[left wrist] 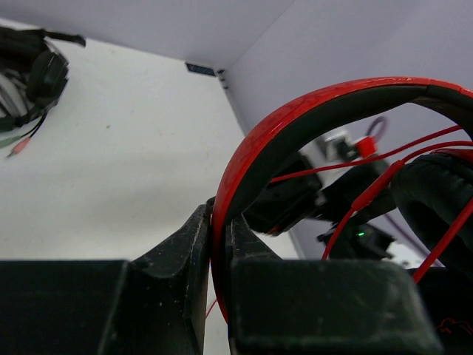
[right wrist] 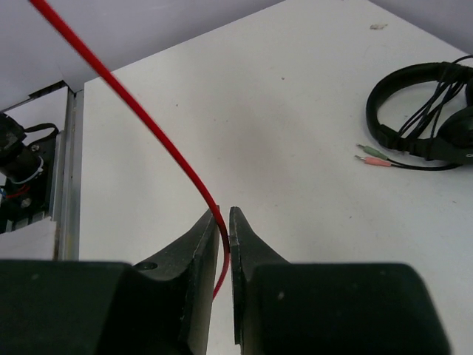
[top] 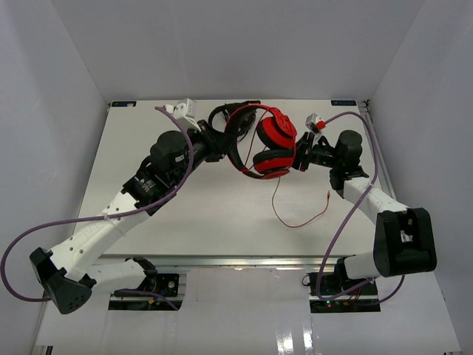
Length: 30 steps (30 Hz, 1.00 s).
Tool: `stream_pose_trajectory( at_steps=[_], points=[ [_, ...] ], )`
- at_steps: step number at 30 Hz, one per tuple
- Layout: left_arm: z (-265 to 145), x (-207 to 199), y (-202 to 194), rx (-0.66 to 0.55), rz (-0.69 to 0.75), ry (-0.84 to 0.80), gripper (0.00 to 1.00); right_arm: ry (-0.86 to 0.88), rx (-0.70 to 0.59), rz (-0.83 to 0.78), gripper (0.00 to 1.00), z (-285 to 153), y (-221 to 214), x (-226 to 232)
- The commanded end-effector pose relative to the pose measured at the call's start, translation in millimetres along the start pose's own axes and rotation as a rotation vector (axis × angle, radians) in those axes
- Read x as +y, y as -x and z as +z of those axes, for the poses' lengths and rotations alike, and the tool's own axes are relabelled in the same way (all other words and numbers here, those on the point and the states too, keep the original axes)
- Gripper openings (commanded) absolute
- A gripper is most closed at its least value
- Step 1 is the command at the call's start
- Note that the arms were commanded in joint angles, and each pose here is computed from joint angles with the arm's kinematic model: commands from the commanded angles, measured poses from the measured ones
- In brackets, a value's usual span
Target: Wrap the headphones
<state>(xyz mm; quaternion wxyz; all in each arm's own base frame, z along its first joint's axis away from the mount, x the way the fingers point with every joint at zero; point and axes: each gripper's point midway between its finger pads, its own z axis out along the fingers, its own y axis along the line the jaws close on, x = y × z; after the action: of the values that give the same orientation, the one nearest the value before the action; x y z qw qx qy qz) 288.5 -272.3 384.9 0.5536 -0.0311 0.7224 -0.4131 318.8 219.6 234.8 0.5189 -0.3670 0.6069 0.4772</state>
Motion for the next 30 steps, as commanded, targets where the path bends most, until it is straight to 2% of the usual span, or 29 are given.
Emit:
stream_pose_trajectory(
  at_steps=[1, 14, 23, 30],
  points=[
    [-9.2, -49.1, 61.4, -0.169, -0.105, -0.129, 0.00, 0.064, -0.051, -0.006, 0.18, 16.7, 4.9, 9.3],
    [-0.3, -50.3, 89.0, -0.260, -0.160, -0.073, 0.00, 0.180, -0.025, 0.084, 0.25, 46.2, -31.5, 33.4],
    [-12.3, -26.9, 127.4, -0.426, -0.292, 0.090, 0.00, 0.266, 0.057, 0.121, 0.27, 42.3, -79.9, 69.1],
    [-18.5, 2.2, 157.7, -0.576, -0.256, 0.262, 0.00, 0.299, 0.114, 0.109, 0.23, 25.7, -102.8, 93.1]
  ],
)
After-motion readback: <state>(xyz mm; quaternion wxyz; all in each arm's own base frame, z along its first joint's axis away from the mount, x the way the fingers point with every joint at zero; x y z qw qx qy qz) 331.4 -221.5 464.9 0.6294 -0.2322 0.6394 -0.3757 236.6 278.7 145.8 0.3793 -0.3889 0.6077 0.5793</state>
